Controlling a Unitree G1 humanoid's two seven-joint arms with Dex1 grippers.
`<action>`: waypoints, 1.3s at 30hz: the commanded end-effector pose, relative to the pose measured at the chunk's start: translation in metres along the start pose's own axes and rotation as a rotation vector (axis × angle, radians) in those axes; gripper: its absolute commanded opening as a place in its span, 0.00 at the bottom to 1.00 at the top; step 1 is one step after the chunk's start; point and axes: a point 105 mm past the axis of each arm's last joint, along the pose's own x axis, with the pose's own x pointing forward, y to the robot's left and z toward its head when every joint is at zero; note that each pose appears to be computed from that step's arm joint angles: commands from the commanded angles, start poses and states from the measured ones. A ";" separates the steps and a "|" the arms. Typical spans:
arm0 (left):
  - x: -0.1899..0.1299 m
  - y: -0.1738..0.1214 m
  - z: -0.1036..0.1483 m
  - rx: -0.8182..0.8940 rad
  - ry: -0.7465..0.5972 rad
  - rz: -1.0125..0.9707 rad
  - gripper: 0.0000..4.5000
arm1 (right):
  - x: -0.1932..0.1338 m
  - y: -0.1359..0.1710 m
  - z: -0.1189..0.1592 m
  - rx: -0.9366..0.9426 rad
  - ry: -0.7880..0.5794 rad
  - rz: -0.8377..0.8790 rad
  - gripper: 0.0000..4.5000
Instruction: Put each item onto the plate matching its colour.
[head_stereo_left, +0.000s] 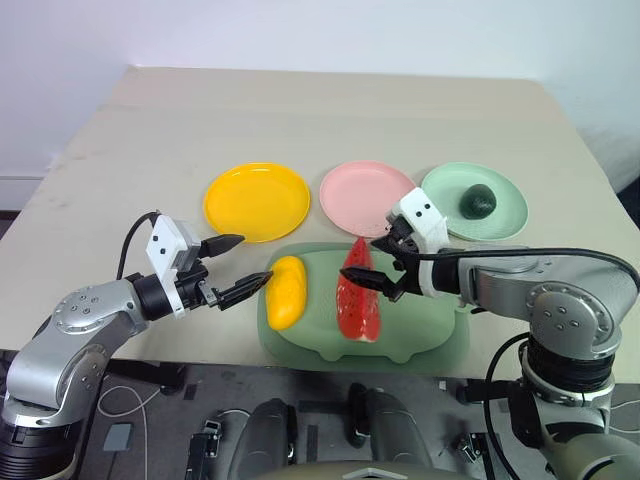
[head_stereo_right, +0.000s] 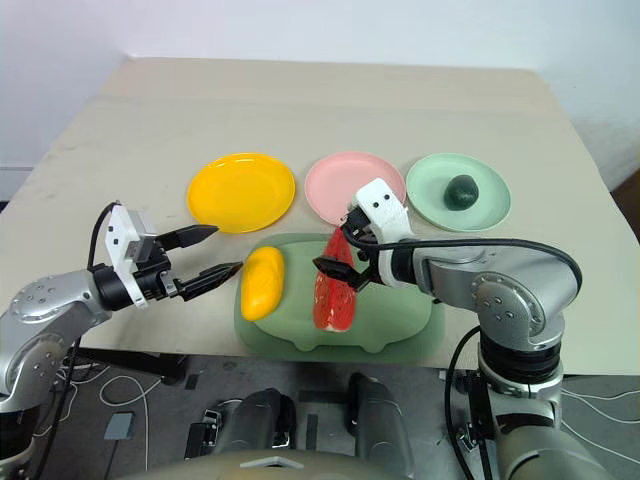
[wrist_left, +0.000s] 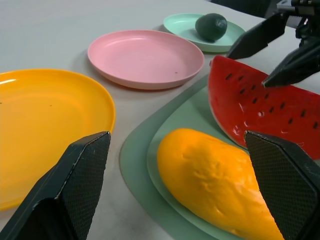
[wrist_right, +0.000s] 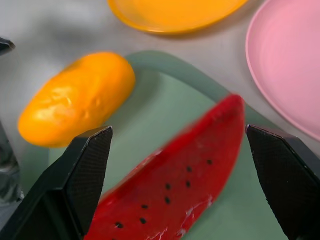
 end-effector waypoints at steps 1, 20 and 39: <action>-0.001 -0.005 0.008 0.038 -0.029 0.001 1.00 | -0.001 0.004 -0.011 -0.051 0.056 -0.014 0.99; -0.003 -0.001 0.010 0.057 -0.029 0.033 1.00 | -0.009 -0.068 0.067 -0.152 -0.074 -0.235 0.47; -0.005 -0.006 0.016 0.071 -0.036 0.047 1.00 | 0.053 -0.121 0.104 -0.414 -0.135 -0.281 0.89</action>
